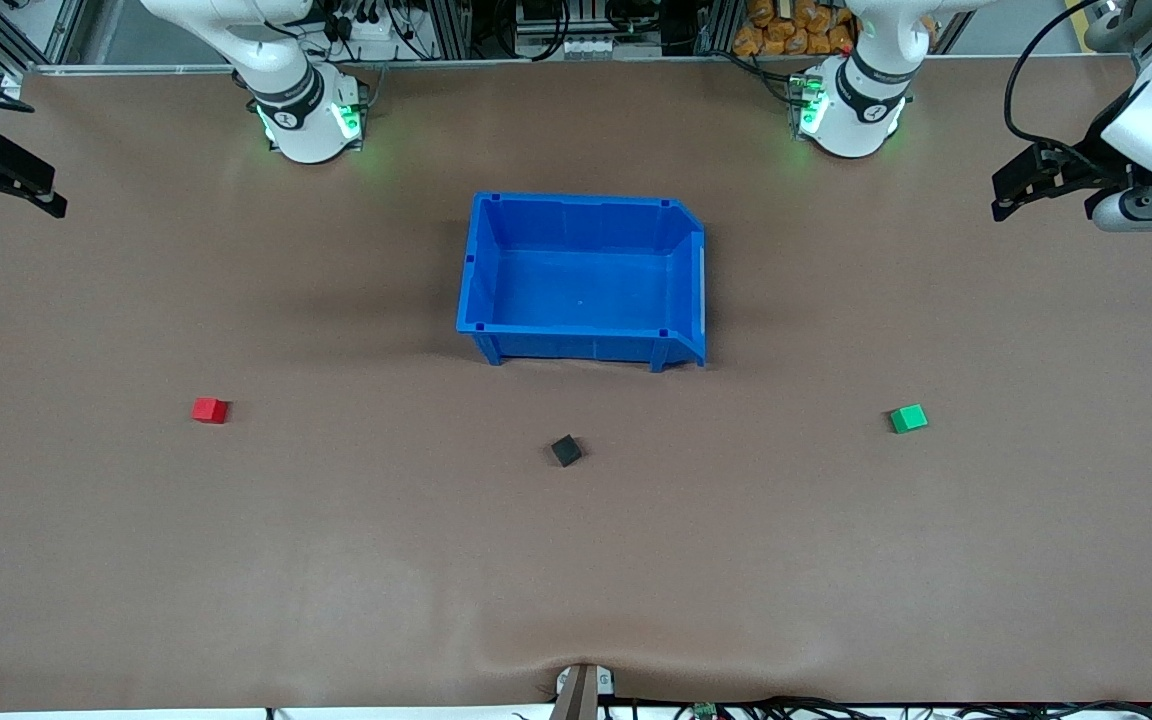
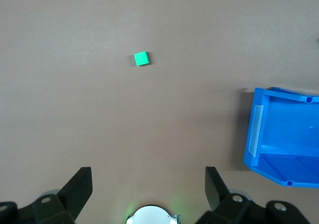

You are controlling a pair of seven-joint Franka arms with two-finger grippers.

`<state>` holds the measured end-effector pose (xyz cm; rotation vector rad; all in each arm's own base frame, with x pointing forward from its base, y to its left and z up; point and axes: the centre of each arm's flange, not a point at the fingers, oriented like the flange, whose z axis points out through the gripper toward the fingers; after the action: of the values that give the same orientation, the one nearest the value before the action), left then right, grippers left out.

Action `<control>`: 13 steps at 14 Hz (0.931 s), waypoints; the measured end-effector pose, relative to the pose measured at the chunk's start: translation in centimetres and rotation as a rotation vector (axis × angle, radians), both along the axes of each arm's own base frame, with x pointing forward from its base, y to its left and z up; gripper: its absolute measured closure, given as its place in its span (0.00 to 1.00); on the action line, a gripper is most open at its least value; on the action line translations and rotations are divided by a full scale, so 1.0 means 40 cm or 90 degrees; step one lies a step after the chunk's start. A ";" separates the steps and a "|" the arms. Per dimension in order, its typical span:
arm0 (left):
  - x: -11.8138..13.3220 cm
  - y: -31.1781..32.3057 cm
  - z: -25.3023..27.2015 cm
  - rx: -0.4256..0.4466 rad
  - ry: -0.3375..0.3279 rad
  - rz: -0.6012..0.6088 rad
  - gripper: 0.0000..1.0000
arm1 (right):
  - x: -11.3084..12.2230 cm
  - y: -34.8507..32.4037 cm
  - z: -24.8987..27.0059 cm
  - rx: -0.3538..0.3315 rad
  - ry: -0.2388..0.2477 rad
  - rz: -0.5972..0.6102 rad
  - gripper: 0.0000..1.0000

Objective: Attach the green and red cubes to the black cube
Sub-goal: 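Reach the left gripper down toward the green cube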

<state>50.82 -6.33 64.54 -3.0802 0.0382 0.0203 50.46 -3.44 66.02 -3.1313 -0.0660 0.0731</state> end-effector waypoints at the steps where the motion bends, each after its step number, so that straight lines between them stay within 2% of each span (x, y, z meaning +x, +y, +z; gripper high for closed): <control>1: 0.000 0.000 0.000 0.000 0.000 0.000 0.00 | 0.000 0.000 -0.002 0.000 0.002 0.000 0.00; 13: 0.005 0.026 -0.011 -0.002 0.007 0.007 0.00 | 0.000 -0.011 -0.012 0.001 0.012 -0.006 0.00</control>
<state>51.01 -5.28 64.09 -3.0829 0.0213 0.0367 50.47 -3.90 65.55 -3.1283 -0.0523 0.1036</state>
